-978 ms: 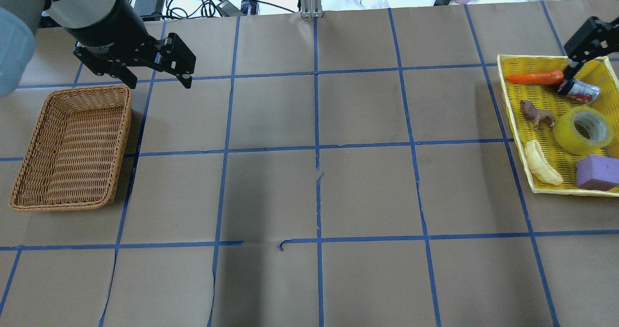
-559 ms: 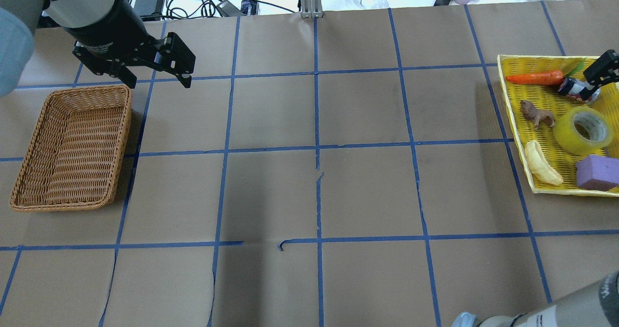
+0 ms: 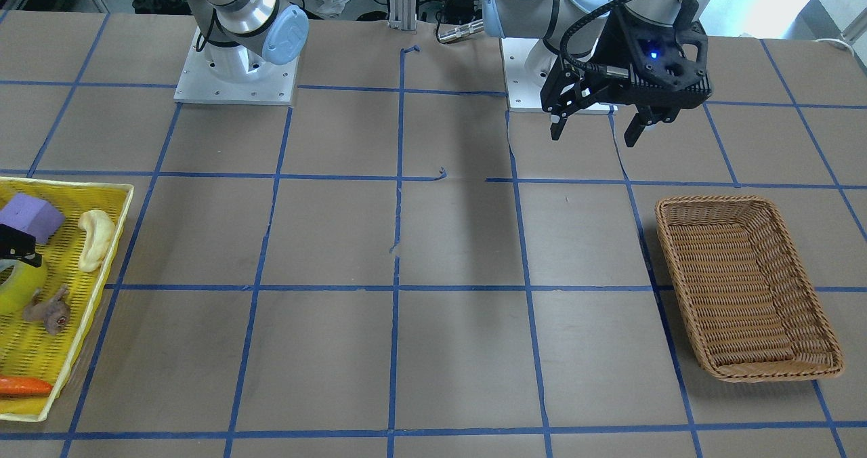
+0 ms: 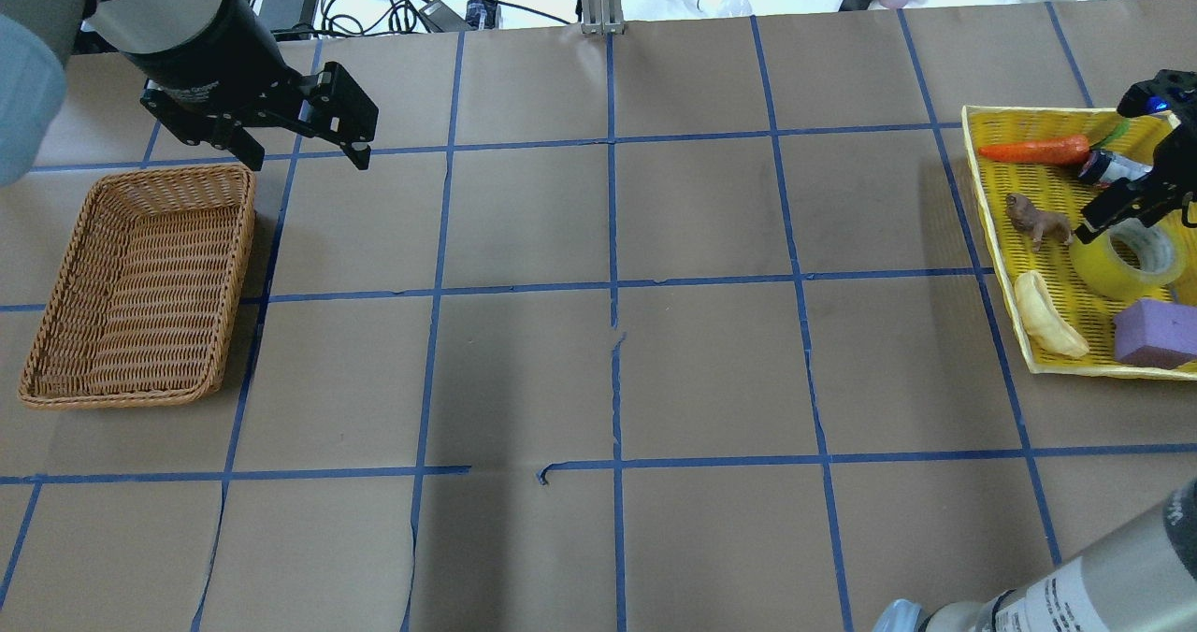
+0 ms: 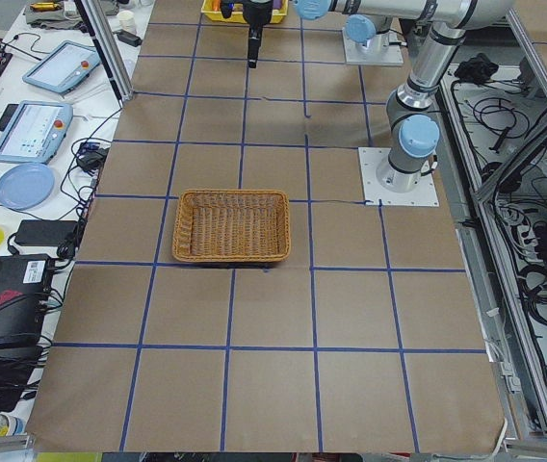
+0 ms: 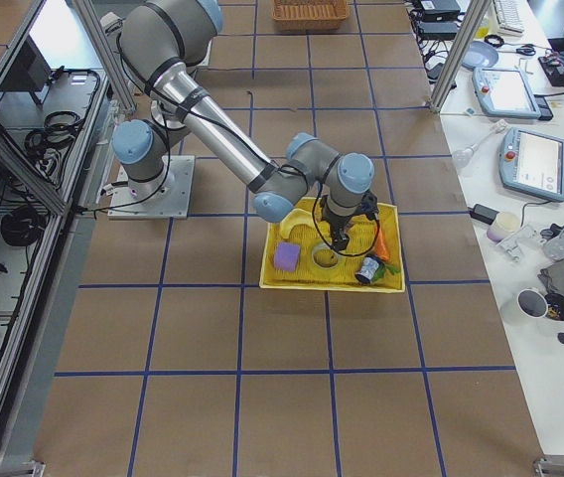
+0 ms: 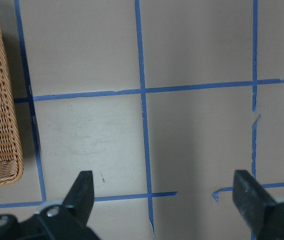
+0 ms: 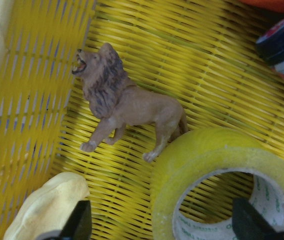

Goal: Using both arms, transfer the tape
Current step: 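Move the right gripper down over the yellow tape roll in the tray, then close the right gripper on the yellow tape roll and lift it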

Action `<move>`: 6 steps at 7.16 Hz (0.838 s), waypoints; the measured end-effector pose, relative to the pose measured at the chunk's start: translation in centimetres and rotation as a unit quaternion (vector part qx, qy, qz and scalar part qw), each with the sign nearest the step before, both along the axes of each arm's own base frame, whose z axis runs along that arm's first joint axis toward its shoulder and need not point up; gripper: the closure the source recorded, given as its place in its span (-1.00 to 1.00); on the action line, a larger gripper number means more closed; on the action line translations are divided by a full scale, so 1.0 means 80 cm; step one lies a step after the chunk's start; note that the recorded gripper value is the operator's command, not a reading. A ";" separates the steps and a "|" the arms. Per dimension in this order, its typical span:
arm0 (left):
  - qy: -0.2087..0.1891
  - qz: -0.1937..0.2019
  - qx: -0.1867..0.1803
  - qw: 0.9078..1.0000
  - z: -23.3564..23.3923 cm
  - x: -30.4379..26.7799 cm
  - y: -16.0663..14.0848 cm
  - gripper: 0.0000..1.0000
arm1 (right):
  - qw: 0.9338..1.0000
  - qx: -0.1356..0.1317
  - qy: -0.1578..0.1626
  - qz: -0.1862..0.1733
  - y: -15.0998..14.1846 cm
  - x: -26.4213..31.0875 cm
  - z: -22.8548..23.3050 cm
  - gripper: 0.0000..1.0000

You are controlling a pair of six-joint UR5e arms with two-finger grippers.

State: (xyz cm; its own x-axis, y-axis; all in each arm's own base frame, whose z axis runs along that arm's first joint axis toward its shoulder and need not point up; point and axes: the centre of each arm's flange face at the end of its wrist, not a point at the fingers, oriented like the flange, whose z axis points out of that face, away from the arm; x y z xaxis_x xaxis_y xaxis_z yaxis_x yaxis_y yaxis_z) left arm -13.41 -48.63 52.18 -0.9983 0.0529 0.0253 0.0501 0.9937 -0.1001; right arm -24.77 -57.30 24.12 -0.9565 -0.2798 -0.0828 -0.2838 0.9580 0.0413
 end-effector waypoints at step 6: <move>0.000 -0.001 0.001 1.000 -0.002 0.000 0.000 -1.00 | 1.000 0.031 0.002 0.000 0.002 -0.005 -0.040 1.00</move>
State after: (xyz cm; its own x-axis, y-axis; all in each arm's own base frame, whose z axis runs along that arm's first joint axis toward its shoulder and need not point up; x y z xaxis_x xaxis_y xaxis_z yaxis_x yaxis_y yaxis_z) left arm -13.40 -48.59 52.06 -0.9982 0.0542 0.0247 0.0516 0.9939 -0.0974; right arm -25.14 -57.12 20.94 -0.9569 -0.2739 -0.0964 -0.2832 0.9537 0.1013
